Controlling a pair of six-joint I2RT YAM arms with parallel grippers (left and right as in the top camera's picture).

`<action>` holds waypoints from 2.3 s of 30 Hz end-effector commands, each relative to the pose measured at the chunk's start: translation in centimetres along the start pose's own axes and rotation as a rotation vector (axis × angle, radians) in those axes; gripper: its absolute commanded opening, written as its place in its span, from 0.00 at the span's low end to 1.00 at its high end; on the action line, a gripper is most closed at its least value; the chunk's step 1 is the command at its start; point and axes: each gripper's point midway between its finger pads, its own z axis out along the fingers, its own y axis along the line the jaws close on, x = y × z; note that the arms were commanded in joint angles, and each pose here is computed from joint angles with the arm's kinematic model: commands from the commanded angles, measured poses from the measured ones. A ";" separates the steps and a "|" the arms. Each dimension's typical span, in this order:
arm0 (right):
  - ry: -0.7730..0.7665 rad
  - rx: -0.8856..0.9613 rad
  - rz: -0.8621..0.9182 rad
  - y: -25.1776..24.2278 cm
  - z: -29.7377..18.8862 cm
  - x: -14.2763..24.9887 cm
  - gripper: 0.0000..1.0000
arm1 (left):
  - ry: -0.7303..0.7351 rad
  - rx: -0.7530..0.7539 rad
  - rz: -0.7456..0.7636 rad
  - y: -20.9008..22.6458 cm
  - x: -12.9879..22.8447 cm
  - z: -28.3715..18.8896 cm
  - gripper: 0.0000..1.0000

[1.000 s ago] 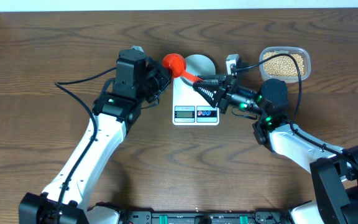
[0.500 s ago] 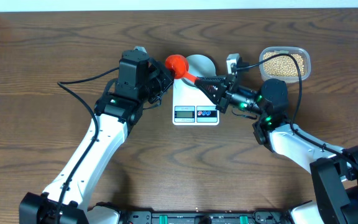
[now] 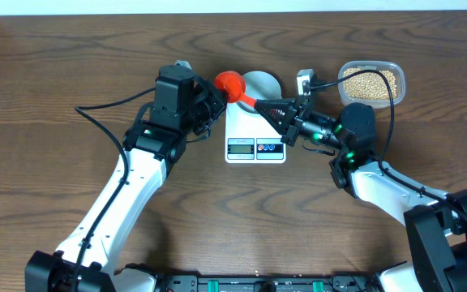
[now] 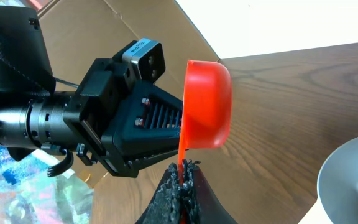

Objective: Scoop item into bowl and weigh 50g on scale
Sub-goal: 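Close the right gripper on the scoop handle, then release the scoop from the left gripper, carry it right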

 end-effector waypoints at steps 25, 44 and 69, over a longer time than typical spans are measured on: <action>-0.045 0.087 -0.063 -1.7 0.4 -1.0 0.01 | -0.003 0.035 0.023 -1.5 -0.1 -0.8 0.24; -0.119 0.205 -0.172 -4.5 -1.8 -4.3 0.01 | -0.098 0.091 0.344 -3.6 -1.5 -2.8 0.35; -0.054 0.659 -0.070 -6.0 -15.9 -6.6 0.01 | -0.241 -0.058 0.323 -1.2 -4.2 -3.1 0.61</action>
